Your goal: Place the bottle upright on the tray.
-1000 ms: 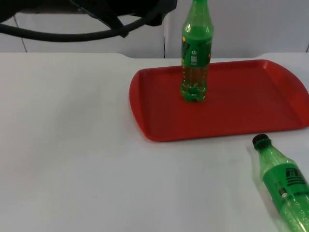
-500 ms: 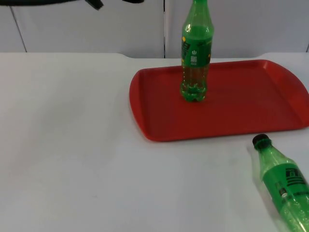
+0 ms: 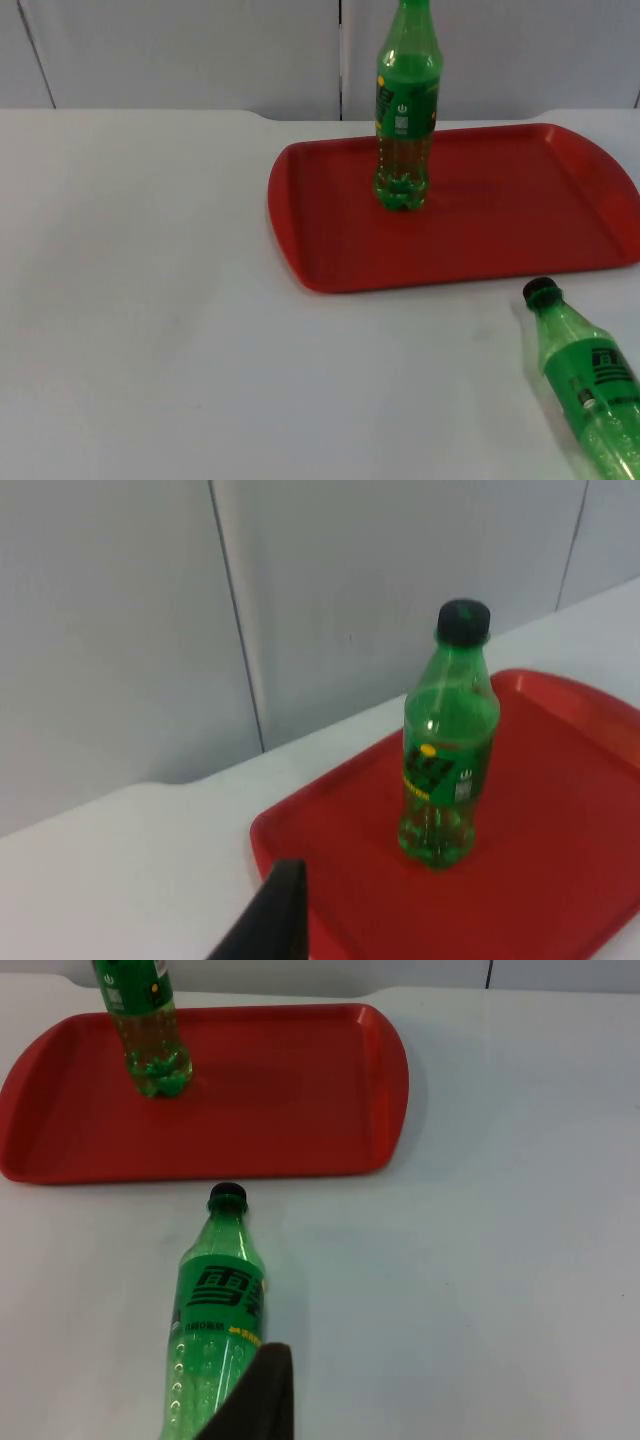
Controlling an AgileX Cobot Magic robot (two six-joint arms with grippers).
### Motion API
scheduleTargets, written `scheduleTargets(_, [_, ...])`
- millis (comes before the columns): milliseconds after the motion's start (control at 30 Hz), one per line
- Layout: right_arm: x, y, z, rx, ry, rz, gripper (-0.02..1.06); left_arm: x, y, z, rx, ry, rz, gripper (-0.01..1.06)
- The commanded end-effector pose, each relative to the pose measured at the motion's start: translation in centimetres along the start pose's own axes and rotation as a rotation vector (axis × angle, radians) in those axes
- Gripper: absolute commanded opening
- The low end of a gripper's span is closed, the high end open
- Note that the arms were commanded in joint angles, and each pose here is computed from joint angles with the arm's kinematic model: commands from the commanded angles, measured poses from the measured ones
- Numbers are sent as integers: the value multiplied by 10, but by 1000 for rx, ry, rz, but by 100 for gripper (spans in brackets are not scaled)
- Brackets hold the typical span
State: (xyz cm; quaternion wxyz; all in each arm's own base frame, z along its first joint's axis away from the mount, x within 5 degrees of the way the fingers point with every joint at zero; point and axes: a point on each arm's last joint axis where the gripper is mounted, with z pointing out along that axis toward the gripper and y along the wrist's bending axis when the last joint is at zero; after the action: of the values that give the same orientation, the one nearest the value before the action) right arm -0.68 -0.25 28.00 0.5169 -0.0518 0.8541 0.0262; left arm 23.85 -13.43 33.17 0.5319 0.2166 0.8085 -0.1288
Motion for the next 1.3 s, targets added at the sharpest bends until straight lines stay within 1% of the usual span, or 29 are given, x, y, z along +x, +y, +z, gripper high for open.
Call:
scheduleTargets(0, [0,0,0,3,-8,2,104,0,0,-11,-3,23,4,105])
scheduleTargets(200, [0,0,0,3,-8,2,104,-2,1,-28,-9,31,2,105])
scheduleTargets(433, [0,0,0,3,-8,2,104,0,2,-44,-16,72,-2,105])
scheduleTargets(600, [0,0,0,3,-8,2,104,-2,2,-55,-18,62,0,105])
scheduleTargets(767, [0,0,0,3,-8,2,104,-4,3,-66,-19,37,34,105])
scheduleTargets(900, [0,0,0,3,-8,2,104,11,3,-73,-28,43,65,105])
scheduleTargets(1100, [0,0,0,3,-8,2,104,33,3,-79,-27,69,69,105])
scheduleTargets(1267, [0,0,0,3,-8,2,104,35,4,-89,-29,57,66,105])
